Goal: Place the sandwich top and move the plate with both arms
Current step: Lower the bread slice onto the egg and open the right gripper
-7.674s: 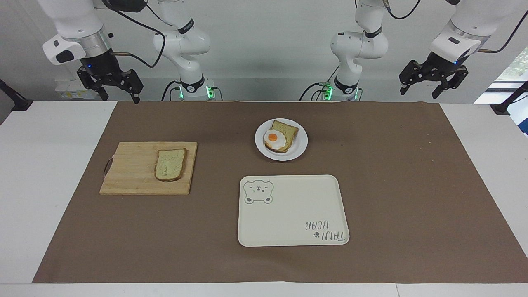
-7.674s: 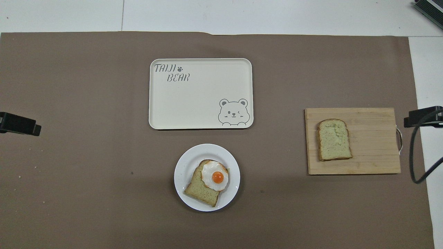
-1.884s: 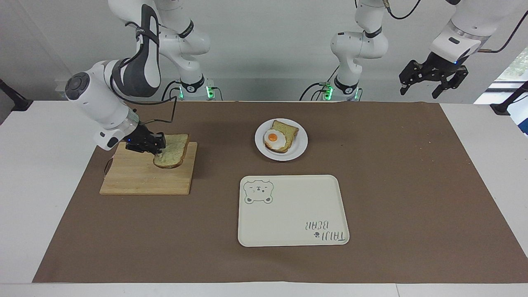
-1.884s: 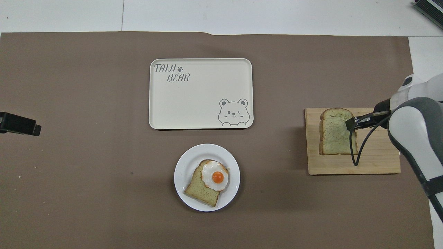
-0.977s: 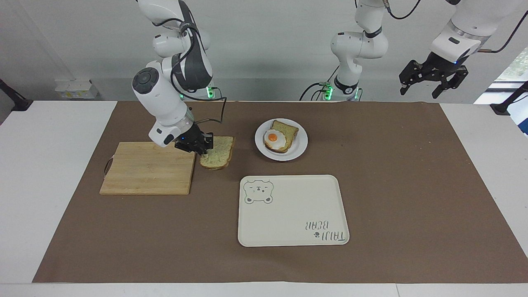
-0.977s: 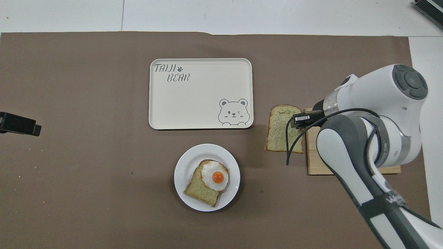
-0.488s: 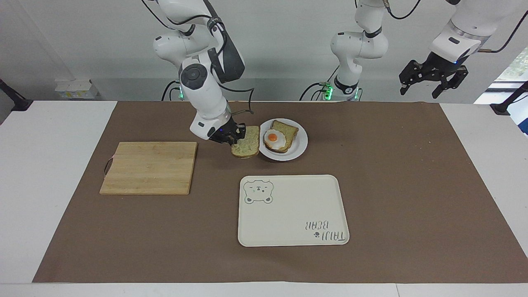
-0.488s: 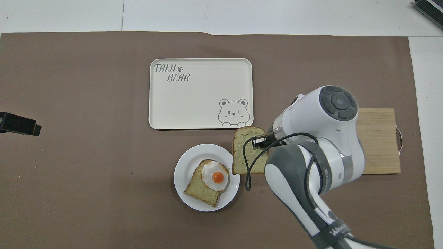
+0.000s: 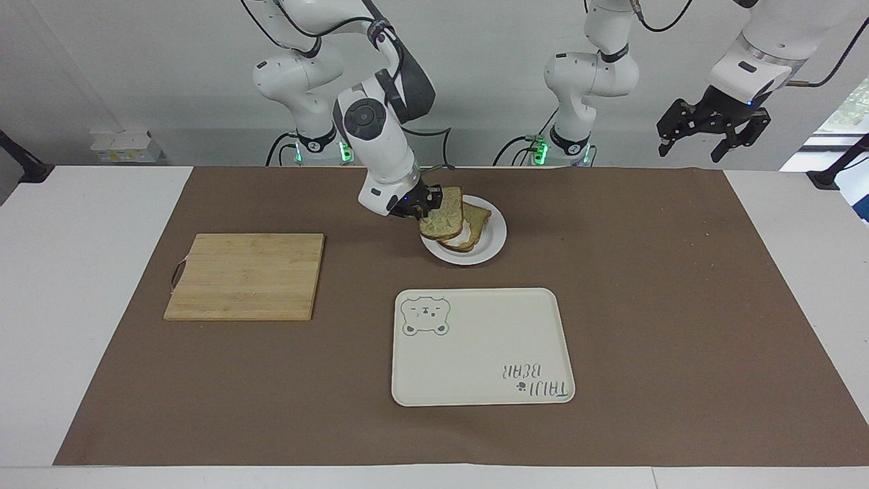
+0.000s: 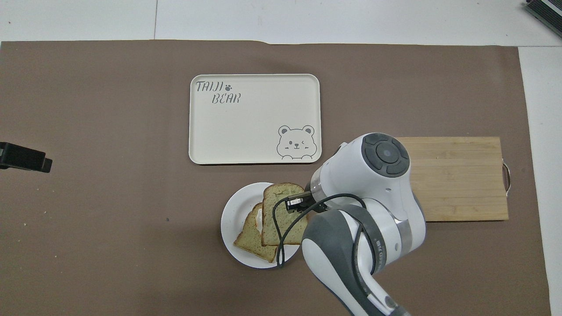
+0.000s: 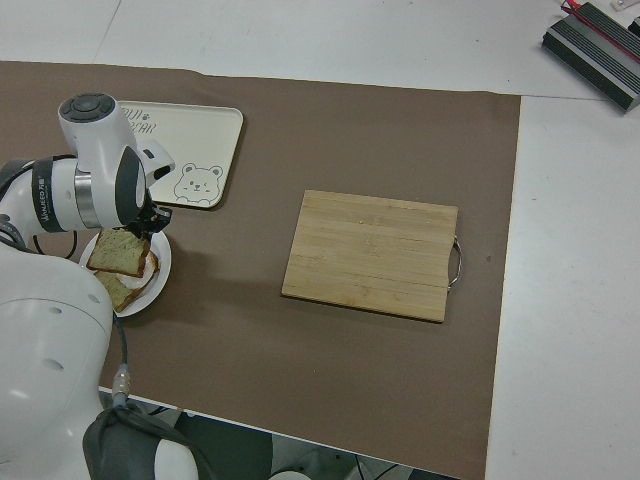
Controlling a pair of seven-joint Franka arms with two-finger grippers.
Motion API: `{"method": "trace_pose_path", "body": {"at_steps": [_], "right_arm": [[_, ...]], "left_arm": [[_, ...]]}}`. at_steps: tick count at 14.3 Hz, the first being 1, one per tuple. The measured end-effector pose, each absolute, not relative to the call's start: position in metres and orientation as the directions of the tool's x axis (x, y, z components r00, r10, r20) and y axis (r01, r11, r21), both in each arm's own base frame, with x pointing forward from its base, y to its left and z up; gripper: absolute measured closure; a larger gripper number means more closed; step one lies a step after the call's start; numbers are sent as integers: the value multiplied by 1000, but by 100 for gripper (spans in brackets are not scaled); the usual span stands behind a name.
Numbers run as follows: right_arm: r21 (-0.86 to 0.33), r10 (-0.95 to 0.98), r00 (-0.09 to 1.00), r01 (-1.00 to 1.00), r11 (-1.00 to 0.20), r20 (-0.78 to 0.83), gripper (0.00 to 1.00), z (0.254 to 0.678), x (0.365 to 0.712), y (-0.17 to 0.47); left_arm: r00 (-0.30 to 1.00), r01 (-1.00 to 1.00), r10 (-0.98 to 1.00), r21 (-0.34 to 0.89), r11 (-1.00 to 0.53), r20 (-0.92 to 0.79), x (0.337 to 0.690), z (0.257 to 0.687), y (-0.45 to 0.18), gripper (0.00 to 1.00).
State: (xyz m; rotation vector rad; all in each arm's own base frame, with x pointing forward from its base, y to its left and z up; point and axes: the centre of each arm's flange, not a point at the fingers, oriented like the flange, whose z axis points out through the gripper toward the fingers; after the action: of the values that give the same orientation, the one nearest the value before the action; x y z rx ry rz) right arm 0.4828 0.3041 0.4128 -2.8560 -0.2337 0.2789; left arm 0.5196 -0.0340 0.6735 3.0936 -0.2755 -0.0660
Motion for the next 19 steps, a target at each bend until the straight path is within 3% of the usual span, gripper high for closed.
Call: {"method": "trace_pose_path", "body": {"at_steps": [10,19], "right_arm": [[-258,254,959,215,-942,-128,85,366,448,360],[-233,250,957,212,-949,-149,85,328,445,366]], "left_arm": [[983,-176,-177,39,-984,-39,520,674,-34,0],[983,-176,-177,39,-984,-39,520,674,-34,0]]}}
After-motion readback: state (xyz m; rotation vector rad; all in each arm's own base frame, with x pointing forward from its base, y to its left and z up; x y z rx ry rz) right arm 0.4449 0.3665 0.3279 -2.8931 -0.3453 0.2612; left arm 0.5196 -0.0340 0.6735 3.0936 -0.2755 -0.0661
